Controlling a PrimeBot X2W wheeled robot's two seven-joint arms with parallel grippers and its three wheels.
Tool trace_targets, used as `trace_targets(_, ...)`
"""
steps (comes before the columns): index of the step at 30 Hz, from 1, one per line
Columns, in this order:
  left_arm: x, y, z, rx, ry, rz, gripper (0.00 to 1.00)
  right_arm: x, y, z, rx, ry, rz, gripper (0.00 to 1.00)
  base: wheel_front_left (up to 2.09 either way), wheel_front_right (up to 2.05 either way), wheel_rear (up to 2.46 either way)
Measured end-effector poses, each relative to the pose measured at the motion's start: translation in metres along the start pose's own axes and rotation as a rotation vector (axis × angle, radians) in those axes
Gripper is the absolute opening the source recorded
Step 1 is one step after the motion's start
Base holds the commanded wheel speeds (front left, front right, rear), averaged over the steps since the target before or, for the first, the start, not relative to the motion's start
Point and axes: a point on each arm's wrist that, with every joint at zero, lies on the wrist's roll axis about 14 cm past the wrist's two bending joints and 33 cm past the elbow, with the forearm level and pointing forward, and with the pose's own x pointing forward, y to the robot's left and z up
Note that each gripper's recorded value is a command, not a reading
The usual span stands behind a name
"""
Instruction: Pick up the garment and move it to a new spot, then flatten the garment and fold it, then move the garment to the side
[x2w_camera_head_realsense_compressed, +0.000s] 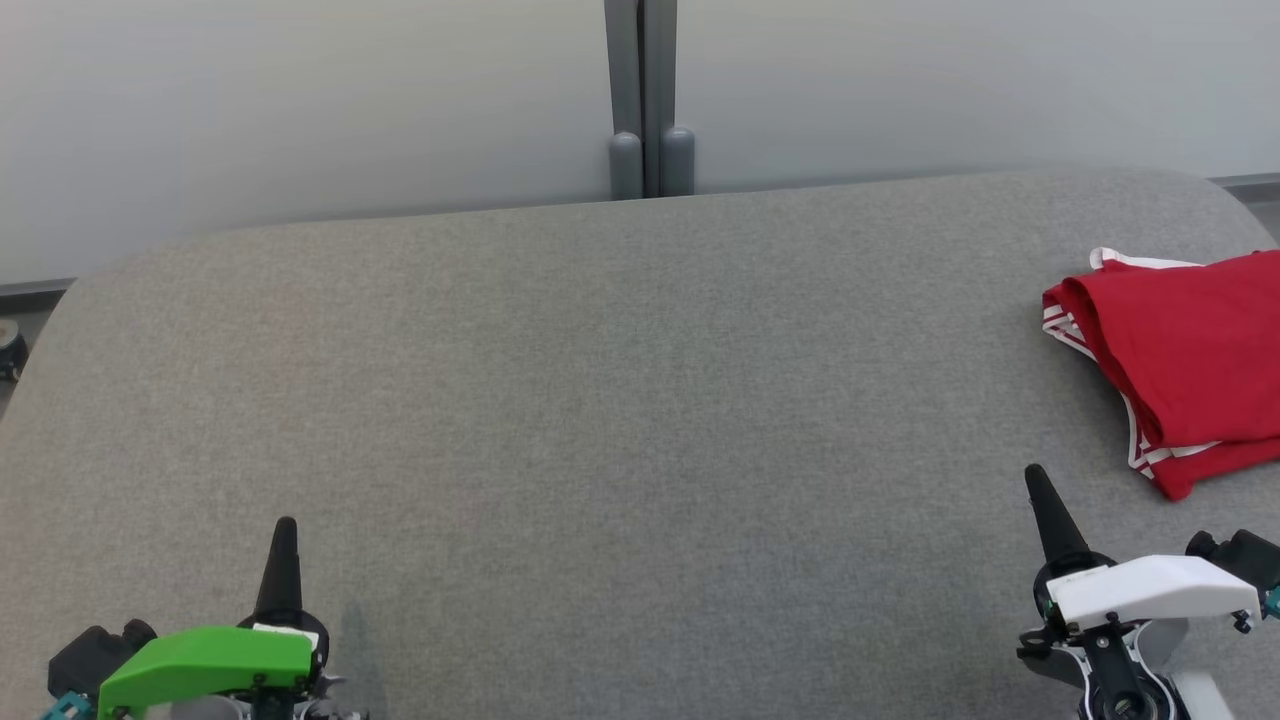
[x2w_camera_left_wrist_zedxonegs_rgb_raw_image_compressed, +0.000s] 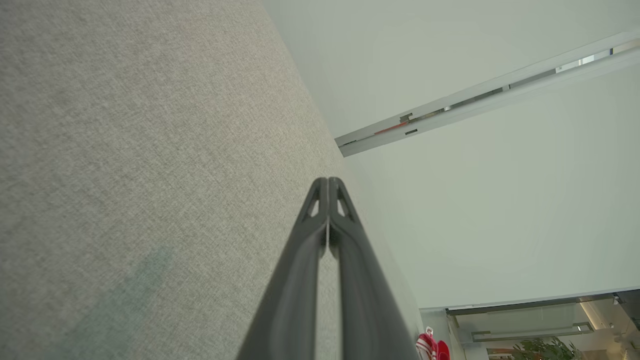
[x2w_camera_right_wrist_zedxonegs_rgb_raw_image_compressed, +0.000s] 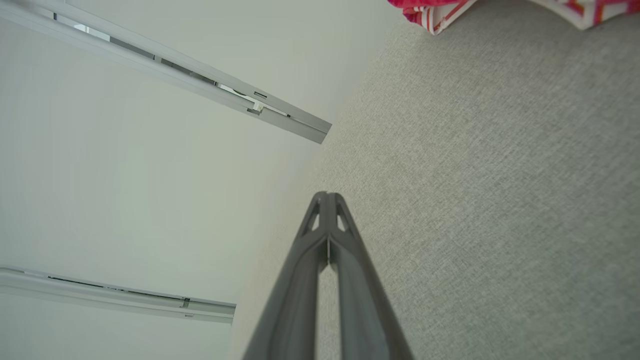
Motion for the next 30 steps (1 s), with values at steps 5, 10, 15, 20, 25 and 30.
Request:
trace_targets(5,0.001,-0.002,0.002,-0.045,-0.002,-0.007,0.0,0.001,0.001,0.001,0.049,0.0,0.004,0.0,0.0,0.0,0.0)
trace_targets(10,0.003,-0.006,0.005,-0.088,-0.003,-0.019,0.0,0.002,0.004,0.003,0.094,0.001,0.013,0.0,0.0,0.0,0.0)
trace_targets(15,0.004,-0.009,0.006,-0.125,-0.003,-0.028,0.0,0.003,0.006,0.004,0.14,0.002,0.018,0.0,0.0,0.0,0.0)
trace_targets(20,0.005,-0.011,0.009,-0.163,-0.006,-0.034,0.0,0.003,0.007,0.004,0.179,0.003,0.025,0.0,0.0,0.0,0.0)
trace_targets(25,0.007,-0.015,0.012,-0.2,-0.008,-0.048,0.0,0.004,0.009,0.005,0.221,0.005,0.031,0.0,0.0,0.0,0.0)
trace_targets(30,0.007,-0.016,0.013,-0.235,-0.007,-0.054,0.0,0.004,0.011,0.006,0.26,0.006,0.039,0.0,0.0,0.0,0.0)
